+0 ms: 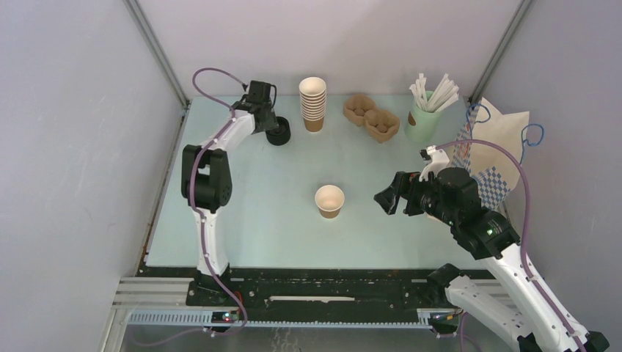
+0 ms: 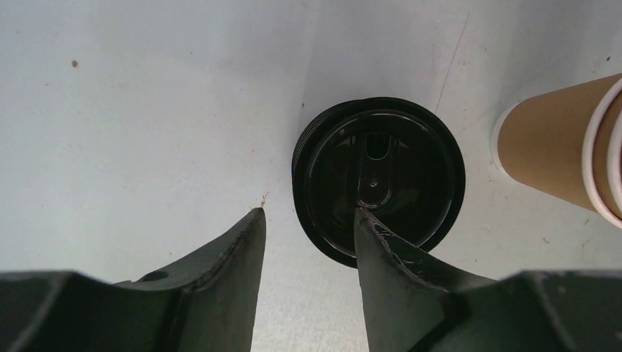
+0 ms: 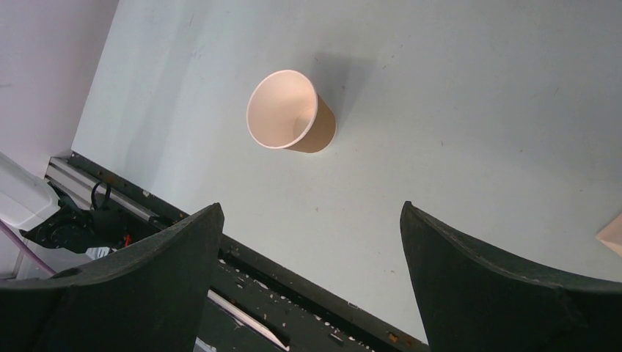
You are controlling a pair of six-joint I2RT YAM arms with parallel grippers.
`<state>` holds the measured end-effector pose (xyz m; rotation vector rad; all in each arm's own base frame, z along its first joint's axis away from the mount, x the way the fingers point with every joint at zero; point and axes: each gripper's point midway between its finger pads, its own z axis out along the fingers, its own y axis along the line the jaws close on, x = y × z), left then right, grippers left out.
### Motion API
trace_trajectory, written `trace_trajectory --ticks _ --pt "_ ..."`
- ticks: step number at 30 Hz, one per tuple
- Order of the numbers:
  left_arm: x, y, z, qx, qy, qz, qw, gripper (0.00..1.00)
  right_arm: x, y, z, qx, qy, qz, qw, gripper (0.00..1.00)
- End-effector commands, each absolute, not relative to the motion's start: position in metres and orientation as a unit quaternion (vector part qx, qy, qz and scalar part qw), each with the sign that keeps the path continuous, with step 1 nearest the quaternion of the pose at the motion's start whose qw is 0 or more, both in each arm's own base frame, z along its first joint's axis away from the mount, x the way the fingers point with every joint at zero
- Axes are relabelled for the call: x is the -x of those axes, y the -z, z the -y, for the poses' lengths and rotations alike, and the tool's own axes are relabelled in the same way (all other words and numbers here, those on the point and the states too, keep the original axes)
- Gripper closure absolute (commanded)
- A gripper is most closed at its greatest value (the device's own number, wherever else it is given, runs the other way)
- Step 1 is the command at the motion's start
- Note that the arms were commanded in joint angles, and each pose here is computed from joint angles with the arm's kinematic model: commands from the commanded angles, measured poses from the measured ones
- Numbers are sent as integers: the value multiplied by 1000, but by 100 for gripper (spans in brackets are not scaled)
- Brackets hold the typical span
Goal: Pack the takeout coffee
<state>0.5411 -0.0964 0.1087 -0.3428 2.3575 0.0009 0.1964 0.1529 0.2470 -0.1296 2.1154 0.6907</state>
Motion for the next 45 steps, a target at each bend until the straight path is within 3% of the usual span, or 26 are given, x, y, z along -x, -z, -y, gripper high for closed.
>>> trace_trajectory --ticks 1,8,18,21,25,45 --pt "-553 -120 96 139 14 -913 382 47 -200 -253 -153 49 -281 -845 452 1" --pt "-552 -116 93 138 10 -915 380 64 -201 -252 -155 47 -284 -846 449 1" --pt "-554 -111 95 136 13 -917 375 67 -201 -251 -155 46 -283 -847 447 1" --pt "-556 -110 96 136 14 -917 374 74 -202 -252 -156 46 -285 -846 448 1" --pt "-557 -111 95 136 12 -918 373 75 -202 -252 -156 46 -286 -846 447 1" --pt "-554 -163 96 139 28 -901 410 88 -200 -255 -155 42 -288 -844 451 1"
